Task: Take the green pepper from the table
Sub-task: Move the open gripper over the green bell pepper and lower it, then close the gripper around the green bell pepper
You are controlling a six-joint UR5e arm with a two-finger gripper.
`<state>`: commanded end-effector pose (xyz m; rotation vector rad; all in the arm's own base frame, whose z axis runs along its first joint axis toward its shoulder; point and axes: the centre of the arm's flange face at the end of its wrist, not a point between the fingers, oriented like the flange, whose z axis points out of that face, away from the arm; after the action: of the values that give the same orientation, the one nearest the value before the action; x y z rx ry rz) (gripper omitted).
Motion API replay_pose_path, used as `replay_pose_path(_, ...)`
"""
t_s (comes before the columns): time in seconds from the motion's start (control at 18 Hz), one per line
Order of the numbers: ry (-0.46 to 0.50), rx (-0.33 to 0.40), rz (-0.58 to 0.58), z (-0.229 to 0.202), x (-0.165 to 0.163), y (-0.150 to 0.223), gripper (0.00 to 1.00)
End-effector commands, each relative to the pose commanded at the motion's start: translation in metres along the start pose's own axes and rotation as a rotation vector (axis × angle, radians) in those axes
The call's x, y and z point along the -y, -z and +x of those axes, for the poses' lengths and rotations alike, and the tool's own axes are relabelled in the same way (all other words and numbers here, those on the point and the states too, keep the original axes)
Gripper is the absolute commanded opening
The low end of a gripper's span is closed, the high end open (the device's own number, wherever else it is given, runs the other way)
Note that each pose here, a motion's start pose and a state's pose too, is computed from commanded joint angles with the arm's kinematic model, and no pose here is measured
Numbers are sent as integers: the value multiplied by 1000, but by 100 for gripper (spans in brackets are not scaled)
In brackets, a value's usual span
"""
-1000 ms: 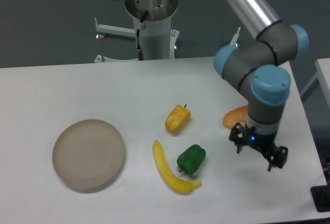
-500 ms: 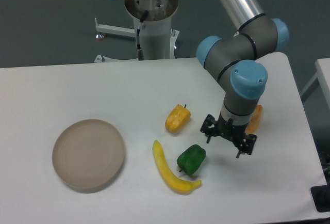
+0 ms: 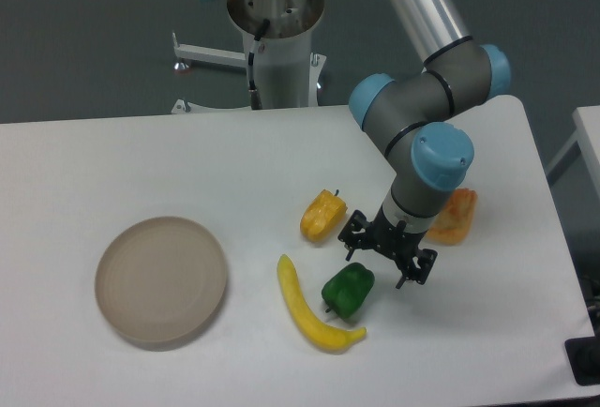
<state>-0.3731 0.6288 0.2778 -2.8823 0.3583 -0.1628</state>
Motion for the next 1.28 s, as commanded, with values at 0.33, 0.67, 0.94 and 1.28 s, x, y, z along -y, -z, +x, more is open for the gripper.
replay_pose_path(0.33, -18, -12, -8, 6, 8, -14, 100)
replay_pose_path(0.67, -35, -14, -9, 10, 14, -27, 100)
replay_pose_path(0.94, -53, 1, 0, 10, 18, -29, 76)
replay_pose_path(1.28, -59, 12, 4, 8, 19, -25, 47)
